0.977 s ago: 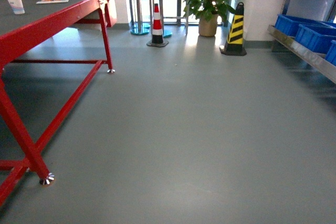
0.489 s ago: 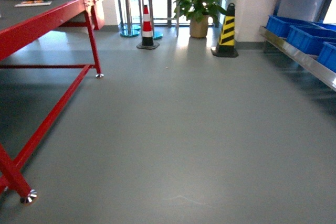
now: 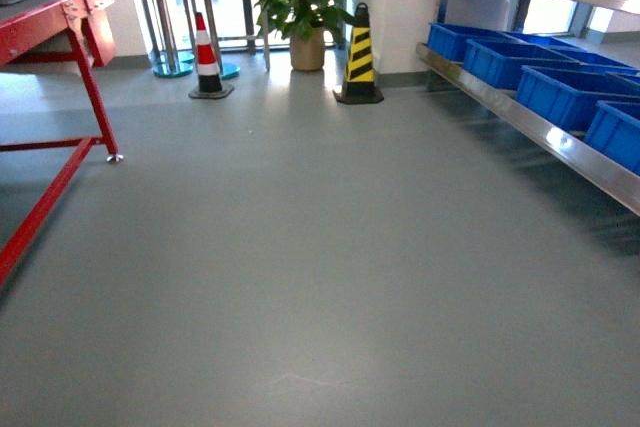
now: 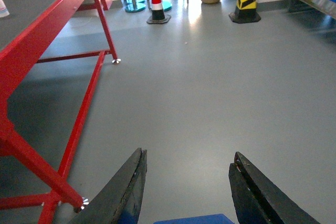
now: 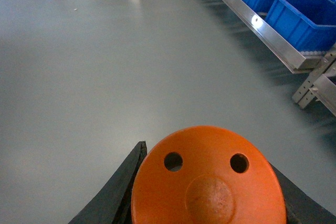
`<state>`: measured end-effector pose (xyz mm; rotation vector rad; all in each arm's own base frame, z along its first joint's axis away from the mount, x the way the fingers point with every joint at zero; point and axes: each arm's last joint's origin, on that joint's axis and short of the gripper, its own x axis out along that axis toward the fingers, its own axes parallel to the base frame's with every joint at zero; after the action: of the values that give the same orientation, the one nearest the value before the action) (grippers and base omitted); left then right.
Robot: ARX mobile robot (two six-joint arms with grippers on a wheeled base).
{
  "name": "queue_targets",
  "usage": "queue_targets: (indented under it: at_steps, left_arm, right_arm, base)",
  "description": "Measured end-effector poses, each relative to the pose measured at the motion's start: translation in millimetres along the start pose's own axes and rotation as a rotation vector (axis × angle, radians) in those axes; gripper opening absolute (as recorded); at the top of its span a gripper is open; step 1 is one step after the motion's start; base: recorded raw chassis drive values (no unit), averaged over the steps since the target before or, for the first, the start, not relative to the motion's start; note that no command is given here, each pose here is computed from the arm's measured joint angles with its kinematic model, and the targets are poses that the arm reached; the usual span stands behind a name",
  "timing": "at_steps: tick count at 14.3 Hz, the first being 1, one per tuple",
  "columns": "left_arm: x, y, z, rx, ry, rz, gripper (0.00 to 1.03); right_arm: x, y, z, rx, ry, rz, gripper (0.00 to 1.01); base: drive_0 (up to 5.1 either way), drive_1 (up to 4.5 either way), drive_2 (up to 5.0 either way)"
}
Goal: Sort blue parts and orange caps into right shelf containers
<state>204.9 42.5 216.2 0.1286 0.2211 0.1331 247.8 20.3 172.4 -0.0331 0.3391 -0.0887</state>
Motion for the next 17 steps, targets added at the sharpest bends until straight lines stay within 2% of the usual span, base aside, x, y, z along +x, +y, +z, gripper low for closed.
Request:
queue_targets:
  at_steps: [17]
  left_arm:
    - [0.0, 0.0, 0.0, 0.0, 0.0, 0.0, 0.43]
  right_arm:
    - [0.0, 0.0, 0.0, 0.0, 0.0, 0.0, 0.44]
  base:
    - [-1.6, -1.56, -1.6]
